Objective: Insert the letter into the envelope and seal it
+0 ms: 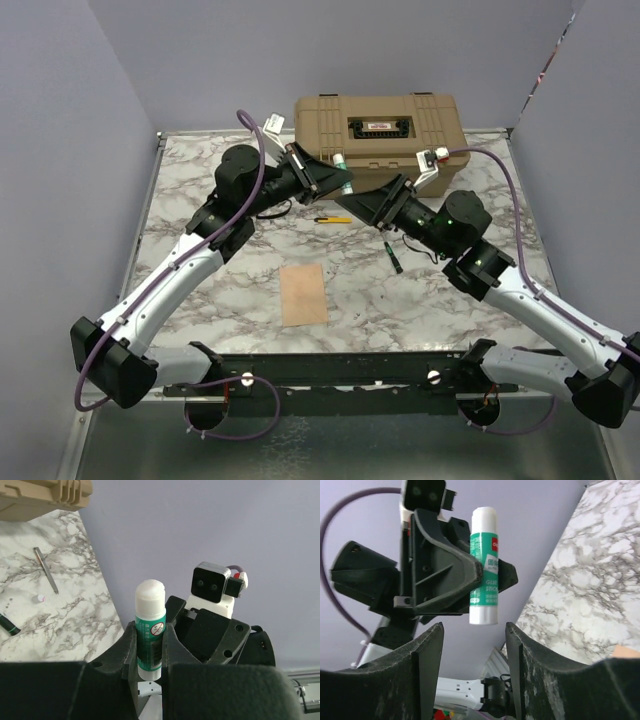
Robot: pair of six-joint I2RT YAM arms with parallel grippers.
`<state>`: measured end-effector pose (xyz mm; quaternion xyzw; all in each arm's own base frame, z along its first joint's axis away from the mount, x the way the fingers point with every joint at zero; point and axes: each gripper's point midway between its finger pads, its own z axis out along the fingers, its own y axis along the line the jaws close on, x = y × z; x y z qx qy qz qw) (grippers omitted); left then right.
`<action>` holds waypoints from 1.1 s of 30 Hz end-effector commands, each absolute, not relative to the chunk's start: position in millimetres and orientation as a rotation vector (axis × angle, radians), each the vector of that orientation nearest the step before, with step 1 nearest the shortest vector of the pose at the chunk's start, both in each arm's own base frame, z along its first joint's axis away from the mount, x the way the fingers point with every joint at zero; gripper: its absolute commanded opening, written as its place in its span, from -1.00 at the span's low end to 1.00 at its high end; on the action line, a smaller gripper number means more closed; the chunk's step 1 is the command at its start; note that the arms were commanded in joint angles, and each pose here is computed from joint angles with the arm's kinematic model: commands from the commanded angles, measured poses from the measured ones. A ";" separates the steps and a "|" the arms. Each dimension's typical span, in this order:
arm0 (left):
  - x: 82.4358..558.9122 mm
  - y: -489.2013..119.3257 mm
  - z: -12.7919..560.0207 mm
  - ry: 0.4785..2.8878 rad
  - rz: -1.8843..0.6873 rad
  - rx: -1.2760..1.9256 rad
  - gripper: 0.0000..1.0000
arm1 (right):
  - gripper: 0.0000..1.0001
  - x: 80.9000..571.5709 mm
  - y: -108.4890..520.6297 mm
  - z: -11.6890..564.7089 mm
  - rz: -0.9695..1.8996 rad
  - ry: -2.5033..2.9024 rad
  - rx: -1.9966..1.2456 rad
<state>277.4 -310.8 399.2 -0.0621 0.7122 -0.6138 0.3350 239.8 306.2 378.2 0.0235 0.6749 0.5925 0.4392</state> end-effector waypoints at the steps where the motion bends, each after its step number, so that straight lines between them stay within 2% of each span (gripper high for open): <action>1: 258.3 -307.5 418.0 1.807 -1.757 -0.107 -1.00 | 0.21 229.4 295.8 408.1 1.565 1.569 0.099; 4: 254.1 -308.0 420.5 1.796 -1.810 -0.110 -1.00 | 0.27 229.9 294.8 410.3 1.571 1.553 0.101; 11: 249.4 -307.7 420.6 1.791 -1.861 -0.126 -1.00 | 0.00 232.7 304.3 406.3 1.588 1.589 0.076; 17: 248.3 -307.1 419.4 1.793 -1.862 -0.126 -1.00 | -0.04 236.9 302.6 401.7 1.564 1.591 0.095; 19: 248.2 -306.8 418.4 1.795 -1.860 -0.128 -1.00 | -0.21 238.0 303.0 401.1 1.551 1.597 0.087; 23: 250.4 -306.0 417.8 1.791 -1.846 -0.134 -1.00 | -0.74 237.2 307.1 396.1 1.510 1.616 0.009; 25: 253.2 -305.1 418.2 1.791 -1.828 -0.140 -1.00 | -0.95 238.5 309.0 389.5 1.435 1.646 -0.074; 26: 254.7 -304.7 418.3 1.794 -1.814 -0.144 -1.00 | -0.98 239.7 310.0 383.1 1.372 1.670 -0.141; 30: 263.3 -303.6 421.6 1.790 -1.735 -0.122 -1.00 | -0.99 256.5 305.5 351.7 1.013 1.748 -0.466; 33: 273.3 -302.6 422.0 1.772 -1.664 -0.111 -1.00 | -0.99 289.2 284.9 327.4 0.664 1.796 -0.571</action>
